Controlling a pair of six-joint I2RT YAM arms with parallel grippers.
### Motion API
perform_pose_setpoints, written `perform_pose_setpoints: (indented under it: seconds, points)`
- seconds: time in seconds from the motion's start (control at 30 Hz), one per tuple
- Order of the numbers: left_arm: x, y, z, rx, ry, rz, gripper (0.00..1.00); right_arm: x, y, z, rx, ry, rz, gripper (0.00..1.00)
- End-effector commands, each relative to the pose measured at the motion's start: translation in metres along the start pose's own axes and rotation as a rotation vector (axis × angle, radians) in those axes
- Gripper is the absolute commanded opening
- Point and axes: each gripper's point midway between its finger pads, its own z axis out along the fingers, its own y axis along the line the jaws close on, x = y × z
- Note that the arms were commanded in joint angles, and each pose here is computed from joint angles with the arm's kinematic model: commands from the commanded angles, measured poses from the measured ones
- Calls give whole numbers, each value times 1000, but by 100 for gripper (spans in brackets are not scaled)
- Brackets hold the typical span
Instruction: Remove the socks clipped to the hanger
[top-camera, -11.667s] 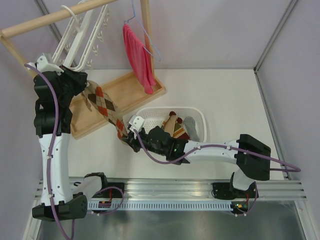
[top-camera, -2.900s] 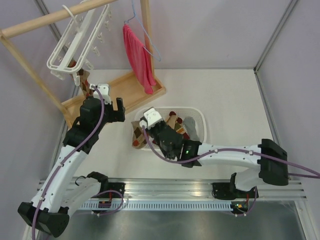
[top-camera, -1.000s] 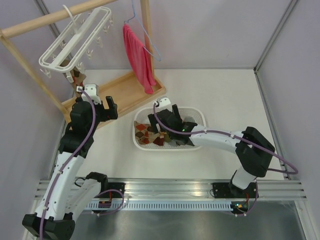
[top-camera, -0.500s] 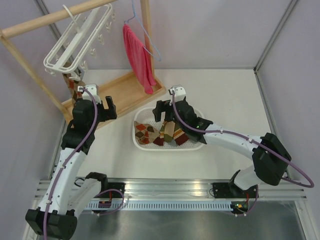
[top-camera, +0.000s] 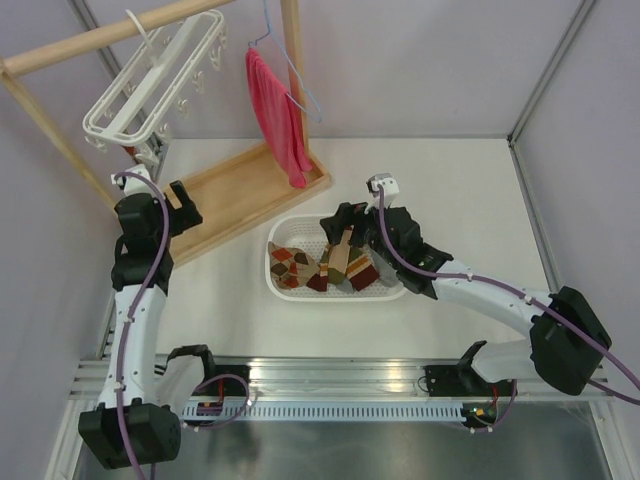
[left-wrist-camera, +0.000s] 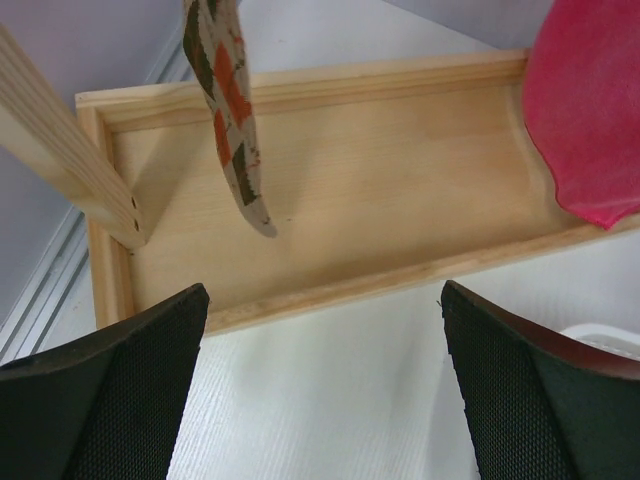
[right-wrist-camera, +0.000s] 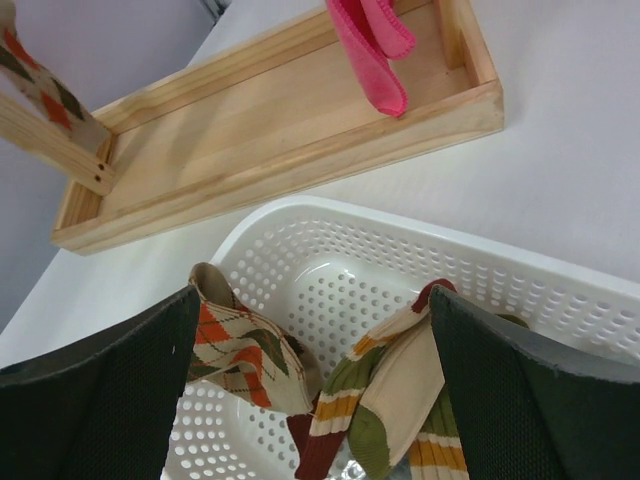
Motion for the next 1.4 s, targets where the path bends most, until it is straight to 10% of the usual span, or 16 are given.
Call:
perform_pose_setpoints:
  seconds: [0.0,0.87,1.37]
  points:
    - [-24,4,1,-11,-90,-55,100,-16,19,-3,-101,-55,37,98]
    - [-62,44,77,-114,-247,-72,99,19,11,43,-242,22,120,98]
    - [-63,52,96,-139,-324,-37,20,30,1,53,-227,43,116,98]
